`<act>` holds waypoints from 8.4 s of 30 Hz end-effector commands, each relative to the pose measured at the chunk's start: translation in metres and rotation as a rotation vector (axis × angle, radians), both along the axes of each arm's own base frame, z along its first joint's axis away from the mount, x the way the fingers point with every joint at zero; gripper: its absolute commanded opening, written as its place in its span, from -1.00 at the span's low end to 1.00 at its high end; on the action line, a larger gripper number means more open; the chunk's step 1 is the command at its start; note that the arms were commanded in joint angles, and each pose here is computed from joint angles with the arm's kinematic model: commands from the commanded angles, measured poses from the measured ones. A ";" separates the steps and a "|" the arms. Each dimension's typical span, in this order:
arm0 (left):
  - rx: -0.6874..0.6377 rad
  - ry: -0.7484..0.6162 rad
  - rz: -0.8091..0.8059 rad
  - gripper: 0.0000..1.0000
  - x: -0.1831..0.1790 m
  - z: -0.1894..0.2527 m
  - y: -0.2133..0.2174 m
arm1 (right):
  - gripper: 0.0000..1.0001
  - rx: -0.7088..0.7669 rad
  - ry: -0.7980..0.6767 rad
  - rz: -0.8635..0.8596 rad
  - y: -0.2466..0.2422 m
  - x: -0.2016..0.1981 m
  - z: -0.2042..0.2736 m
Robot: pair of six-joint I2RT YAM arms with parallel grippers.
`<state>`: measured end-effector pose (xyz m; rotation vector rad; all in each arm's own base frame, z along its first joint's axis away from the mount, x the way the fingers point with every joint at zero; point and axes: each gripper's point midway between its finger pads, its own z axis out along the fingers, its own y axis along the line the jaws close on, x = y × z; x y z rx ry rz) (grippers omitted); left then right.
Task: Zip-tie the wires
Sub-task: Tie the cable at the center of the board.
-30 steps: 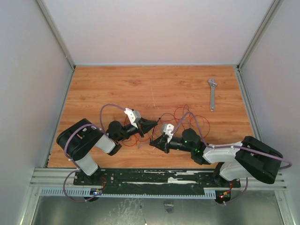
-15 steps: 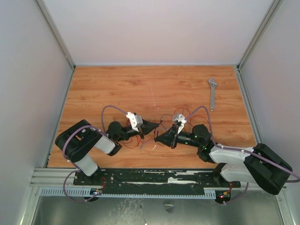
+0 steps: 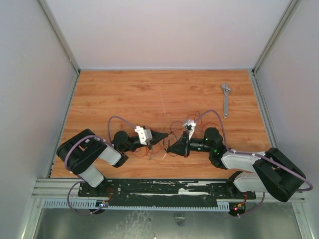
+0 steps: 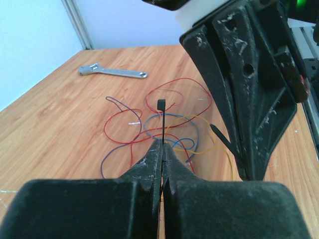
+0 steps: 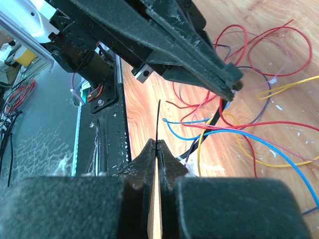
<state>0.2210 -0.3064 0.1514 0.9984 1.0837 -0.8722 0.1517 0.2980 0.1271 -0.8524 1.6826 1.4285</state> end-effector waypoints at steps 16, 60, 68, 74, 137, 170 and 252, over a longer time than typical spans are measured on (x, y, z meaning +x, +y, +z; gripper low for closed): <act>-0.154 -0.585 0.071 -1.00 -0.004 0.094 0.008 | -1.00 -0.009 -0.067 0.043 -0.013 0.020 0.017; -0.064 -0.927 0.002 -1.00 -0.009 0.103 0.021 | -1.00 0.018 -0.145 0.254 -0.019 0.022 0.024; -0.067 -0.929 -0.007 -1.00 -0.011 0.103 0.019 | -1.00 0.019 -0.166 0.257 -0.019 0.022 0.019; -0.071 -0.925 -0.020 -1.00 -0.015 0.102 0.016 | -1.00 0.018 -0.179 0.263 -0.020 0.023 0.022; -0.091 -0.928 -0.021 -1.00 -0.019 0.107 0.010 | -1.00 0.075 -0.143 0.361 -0.029 0.018 0.028; -0.098 -0.924 -0.025 -1.00 -0.022 0.107 0.007 | -1.00 0.084 -0.141 0.359 -0.023 0.017 0.032; -0.085 -1.011 -0.002 -1.00 -0.035 0.105 0.006 | -1.00 0.128 0.170 0.207 -0.027 0.026 0.059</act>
